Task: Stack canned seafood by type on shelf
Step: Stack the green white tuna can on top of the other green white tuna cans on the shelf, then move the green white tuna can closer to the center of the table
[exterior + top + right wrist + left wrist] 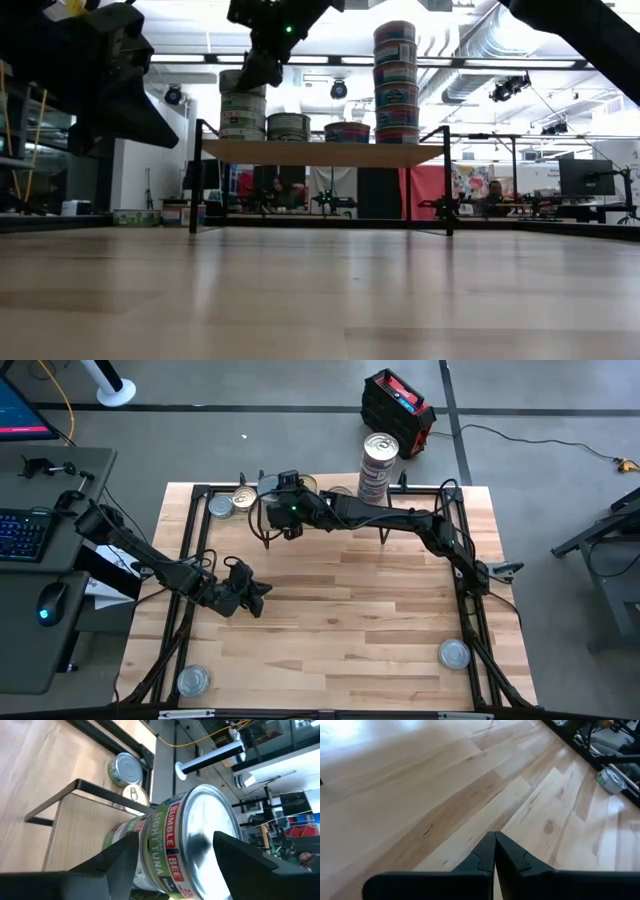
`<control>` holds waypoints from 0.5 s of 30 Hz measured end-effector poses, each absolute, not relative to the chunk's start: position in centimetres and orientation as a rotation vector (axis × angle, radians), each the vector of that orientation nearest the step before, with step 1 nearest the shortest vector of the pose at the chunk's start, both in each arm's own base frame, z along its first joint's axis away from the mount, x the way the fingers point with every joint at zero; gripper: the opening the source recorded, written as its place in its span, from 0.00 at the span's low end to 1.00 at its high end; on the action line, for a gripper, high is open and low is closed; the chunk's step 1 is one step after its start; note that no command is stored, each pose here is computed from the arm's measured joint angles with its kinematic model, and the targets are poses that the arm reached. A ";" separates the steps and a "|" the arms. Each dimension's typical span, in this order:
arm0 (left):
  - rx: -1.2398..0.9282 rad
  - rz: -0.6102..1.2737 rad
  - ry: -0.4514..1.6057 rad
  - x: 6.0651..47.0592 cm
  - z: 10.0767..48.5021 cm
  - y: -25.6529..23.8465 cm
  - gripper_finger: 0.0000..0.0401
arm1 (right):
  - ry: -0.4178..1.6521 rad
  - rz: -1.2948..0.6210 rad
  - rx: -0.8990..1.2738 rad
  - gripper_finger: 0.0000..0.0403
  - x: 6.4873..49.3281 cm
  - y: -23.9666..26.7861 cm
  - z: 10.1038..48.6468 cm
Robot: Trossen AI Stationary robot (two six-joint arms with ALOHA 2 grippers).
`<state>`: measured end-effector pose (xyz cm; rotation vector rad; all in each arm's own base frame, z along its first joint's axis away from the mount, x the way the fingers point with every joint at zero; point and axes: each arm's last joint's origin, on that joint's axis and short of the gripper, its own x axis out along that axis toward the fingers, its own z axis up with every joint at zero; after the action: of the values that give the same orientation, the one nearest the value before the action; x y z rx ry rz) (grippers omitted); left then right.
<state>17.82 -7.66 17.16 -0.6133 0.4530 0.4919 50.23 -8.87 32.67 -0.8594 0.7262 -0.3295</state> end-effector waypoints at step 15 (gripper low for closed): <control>-0.616 0.509 0.436 17.8 17.2 -7.6 0.00 | 0.669 -0.357 -0.815 0.62 49.8 -10.0 34.5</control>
<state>17.81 -7.61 17.19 -0.6161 0.4359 0.5088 49.84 -10.03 34.55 -0.8152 0.6691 -0.3575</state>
